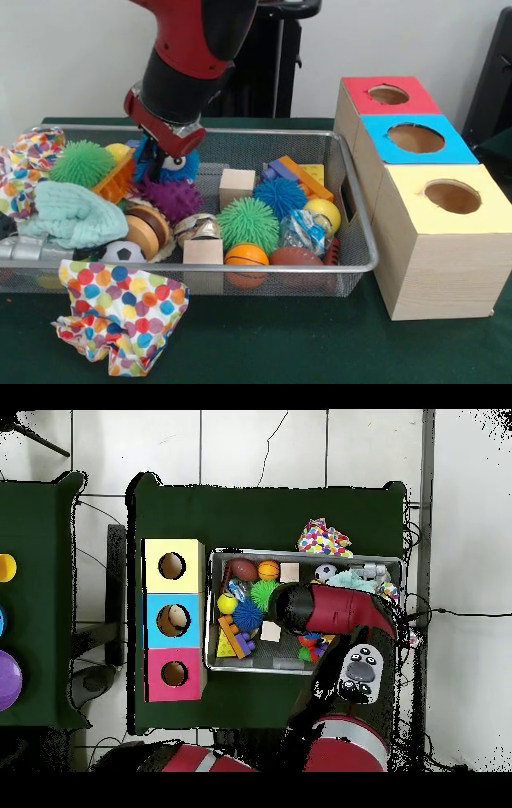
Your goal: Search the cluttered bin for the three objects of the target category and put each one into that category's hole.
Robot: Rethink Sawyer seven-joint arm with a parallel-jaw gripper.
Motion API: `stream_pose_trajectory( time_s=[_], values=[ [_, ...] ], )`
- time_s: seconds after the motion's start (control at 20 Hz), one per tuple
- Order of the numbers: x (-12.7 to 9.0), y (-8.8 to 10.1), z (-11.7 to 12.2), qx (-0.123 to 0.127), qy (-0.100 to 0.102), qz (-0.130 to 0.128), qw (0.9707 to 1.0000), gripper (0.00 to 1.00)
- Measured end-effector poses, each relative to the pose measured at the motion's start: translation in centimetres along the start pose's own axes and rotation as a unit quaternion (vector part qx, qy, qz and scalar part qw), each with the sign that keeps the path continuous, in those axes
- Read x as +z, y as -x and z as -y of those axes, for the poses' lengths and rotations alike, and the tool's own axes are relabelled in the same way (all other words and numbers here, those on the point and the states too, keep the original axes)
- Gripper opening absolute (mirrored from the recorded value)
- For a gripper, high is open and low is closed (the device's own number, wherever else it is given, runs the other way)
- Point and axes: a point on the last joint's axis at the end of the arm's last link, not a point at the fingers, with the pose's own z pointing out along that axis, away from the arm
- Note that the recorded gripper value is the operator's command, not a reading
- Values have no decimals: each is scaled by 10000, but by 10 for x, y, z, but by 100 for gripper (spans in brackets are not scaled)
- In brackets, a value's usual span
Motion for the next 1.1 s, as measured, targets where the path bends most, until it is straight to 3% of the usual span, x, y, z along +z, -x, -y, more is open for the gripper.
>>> stream_pose_trajectory(
  time_s=[0.25,0.45,0.7,0.75,1.1],
  values=[
    [-2,19,8,31,-8,150,9999,0],
    [3,24,16,121,-2,113,9999,0],
    [16,22,19,419,223,-219,9986,0],
    [21,17,17,543,323,-383,9973,0],
    [28,-10,6,696,476,-807,9932,0]
  ],
)
